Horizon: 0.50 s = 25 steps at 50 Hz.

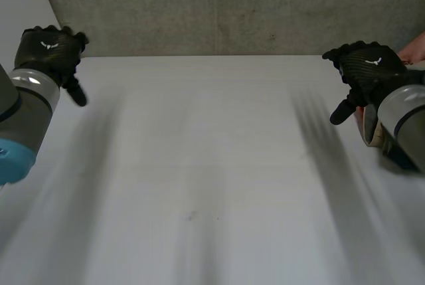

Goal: Fold the laundry.

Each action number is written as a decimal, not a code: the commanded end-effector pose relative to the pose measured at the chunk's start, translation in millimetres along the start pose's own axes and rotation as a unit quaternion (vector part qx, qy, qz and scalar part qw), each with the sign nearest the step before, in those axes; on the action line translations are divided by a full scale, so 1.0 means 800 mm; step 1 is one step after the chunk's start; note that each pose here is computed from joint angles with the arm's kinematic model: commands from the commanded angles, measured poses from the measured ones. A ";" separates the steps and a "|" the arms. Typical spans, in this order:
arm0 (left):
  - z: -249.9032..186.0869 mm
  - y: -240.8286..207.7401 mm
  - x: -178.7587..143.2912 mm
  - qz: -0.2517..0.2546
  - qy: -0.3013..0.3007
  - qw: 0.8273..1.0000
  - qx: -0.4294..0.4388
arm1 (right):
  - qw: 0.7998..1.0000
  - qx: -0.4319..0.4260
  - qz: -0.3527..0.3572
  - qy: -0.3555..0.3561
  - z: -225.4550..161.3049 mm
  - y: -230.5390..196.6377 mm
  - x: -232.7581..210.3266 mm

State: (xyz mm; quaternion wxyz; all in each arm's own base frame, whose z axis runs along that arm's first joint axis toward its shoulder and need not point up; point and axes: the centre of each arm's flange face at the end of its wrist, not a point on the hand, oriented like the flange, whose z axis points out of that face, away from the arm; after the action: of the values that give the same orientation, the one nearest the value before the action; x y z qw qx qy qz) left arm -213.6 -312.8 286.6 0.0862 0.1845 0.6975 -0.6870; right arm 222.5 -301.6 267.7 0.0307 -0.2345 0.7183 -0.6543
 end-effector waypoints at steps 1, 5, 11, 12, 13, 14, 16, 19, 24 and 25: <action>-0.078 -0.028 0.007 -0.162 0.034 0.985 -0.055 | 0.991 -0.103 0.080 -0.030 -0.025 -0.012 -0.012; -0.077 -0.010 0.008 -0.164 0.061 0.981 -0.079 | 0.994 -0.081 0.067 -0.032 -0.022 -0.008 -0.018; -0.080 -0.001 0.017 -0.151 0.099 0.981 -0.070 | 0.998 -0.028 0.051 -0.026 -0.018 -0.011 -0.020; -0.081 -0.005 0.016 -0.149 0.098 0.982 -0.061 | 0.998 -0.024 0.051 -0.027 -0.019 -0.012 -0.020; -0.082 -0.008 0.014 -0.148 0.095 0.983 -0.051 | 0.998 -0.020 0.050 -0.027 -0.019 -0.013 -0.020; -0.084 -0.012 0.013 -0.148 0.092 0.984 -0.041 | 0.998 -0.013 0.051 -0.030 -0.020 -0.015 -0.021; -0.086 -0.018 0.012 -0.146 0.089 0.985 -0.028 | 0.998 -0.008 0.050 -0.035 -0.022 -0.018 -0.023; -0.093 -0.023 0.017 -0.146 0.095 0.984 -0.021 | 0.998 -0.004 0.049 -0.040 -0.022 -0.022 -0.025; -0.097 -0.027 0.021 -0.147 0.101 0.984 -0.015 | 0.998 -0.008 0.048 -0.041 -0.024 -0.023 -0.027; -0.097 -0.029 0.021 -0.147 0.101 0.984 -0.013 | 0.998 -0.008 0.047 -0.041 -0.025 -0.024 -0.028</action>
State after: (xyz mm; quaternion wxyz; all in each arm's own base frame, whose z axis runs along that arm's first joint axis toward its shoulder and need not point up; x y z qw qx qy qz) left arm -223.7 -236.9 300.9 -0.0798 0.1456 0.7359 -0.6564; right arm 239.0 -278.1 281.3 0.0891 -0.2252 0.7298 -0.6393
